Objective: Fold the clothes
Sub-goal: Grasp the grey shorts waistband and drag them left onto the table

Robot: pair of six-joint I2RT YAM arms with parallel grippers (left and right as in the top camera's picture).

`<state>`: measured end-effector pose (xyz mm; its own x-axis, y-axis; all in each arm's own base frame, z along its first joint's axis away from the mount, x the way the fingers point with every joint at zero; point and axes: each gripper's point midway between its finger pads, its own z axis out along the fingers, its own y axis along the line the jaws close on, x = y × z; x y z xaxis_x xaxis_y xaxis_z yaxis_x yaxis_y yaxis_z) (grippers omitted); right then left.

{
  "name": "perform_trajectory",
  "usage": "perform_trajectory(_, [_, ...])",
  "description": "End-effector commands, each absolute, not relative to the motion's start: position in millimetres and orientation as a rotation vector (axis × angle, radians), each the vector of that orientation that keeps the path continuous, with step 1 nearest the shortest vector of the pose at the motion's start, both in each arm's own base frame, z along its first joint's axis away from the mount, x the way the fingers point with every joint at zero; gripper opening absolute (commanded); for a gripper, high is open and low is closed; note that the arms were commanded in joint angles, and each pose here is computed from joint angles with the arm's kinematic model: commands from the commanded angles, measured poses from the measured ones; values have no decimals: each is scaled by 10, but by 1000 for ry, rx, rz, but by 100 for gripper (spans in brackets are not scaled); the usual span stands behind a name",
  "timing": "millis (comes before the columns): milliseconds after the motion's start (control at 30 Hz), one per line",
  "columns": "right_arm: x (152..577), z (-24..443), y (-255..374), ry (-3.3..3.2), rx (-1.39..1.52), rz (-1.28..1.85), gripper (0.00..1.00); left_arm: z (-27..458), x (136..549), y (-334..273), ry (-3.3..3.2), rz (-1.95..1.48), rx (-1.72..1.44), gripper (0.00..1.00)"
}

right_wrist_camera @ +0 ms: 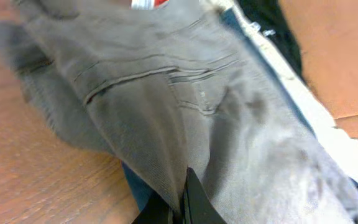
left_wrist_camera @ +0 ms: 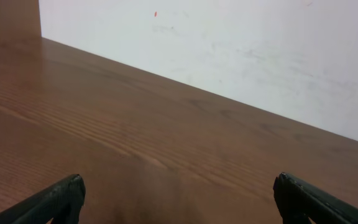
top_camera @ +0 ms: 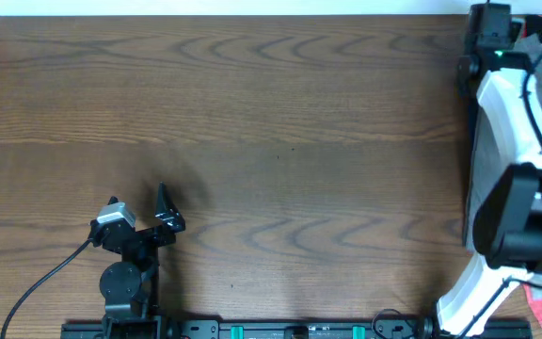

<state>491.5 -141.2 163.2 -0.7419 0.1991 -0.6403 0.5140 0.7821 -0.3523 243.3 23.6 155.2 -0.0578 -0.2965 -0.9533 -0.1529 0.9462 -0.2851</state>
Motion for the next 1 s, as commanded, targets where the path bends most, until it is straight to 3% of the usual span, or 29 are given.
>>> perform_trajectory(0, [4973, 1887, -1213, 2330, 531, -590, 1, 1374, 2422, 267, 1685, -87, -358, 98])
perform_trajectory(267, [5060, 1609, -60, 2496, 310, -116, 1, 1375, 2422, 267, 1685, -87, -359, 98])
perform_trajectory(533, [4860, 1309, 1632, 2584, -5, 184, 1, 1374, 2422, 267, 1685, -87, -359, 98])
perform_trajectory(700, [4451, 1027, 2723, 2625, -254, 323, 1, 1375, 2422, 267, 1685, -87, -358, 98])
perform_trajectory(967, [3427, 795, 4083, 2658, -614, 615, 1, 1374, 2422, 267, 1685, -87, -359, 98])
